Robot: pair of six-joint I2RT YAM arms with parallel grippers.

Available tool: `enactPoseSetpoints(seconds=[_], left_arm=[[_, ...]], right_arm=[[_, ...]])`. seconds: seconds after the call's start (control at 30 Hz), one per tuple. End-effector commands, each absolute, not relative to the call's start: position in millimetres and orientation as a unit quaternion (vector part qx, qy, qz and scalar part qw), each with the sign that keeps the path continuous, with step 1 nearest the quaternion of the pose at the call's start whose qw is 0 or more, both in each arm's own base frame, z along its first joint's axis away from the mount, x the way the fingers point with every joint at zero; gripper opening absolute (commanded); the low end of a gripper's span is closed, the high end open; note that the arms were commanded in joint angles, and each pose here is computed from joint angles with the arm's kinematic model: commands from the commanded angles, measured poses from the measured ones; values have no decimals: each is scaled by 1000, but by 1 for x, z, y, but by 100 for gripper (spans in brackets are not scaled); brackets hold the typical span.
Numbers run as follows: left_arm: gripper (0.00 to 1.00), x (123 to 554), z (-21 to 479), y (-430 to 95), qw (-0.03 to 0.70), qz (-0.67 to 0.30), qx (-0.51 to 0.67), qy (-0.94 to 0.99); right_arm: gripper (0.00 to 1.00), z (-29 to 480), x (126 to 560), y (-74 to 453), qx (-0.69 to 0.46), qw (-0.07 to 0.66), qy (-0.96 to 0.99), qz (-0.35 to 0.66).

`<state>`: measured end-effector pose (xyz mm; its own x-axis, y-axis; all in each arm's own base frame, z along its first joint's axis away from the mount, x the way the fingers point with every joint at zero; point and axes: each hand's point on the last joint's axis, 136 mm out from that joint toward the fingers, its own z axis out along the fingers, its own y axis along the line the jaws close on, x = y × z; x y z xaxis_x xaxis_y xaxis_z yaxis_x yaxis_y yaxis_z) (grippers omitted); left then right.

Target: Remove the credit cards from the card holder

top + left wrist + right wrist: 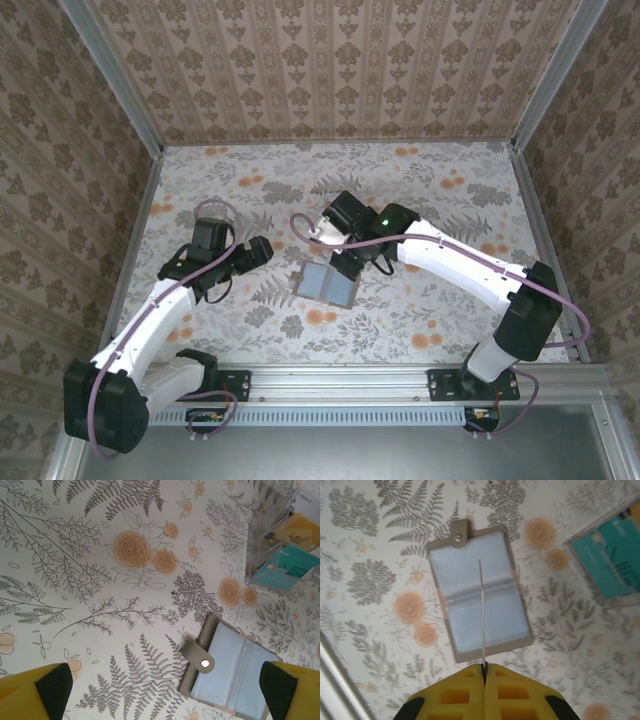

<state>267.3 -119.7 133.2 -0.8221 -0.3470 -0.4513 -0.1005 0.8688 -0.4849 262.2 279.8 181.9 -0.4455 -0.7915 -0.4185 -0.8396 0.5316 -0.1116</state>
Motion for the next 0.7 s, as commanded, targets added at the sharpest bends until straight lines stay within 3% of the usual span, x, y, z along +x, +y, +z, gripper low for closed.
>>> enactPoseSetpoints(seconds=[0.0, 0.3, 0.67], left_arm=[[100, 269, 136, -115, 285, -225, -134, 922], [100, 269, 144, -113, 296, -227, -133, 918], [100, 262, 150, -110, 302, -229, -135, 916]], right_arm=[[0, 202, 275, 269, -522, 249, 816, 0], [0, 222, 325, 265, -553, 326, 758, -114], [0, 222, 384, 263, -570, 335, 734, -153]])
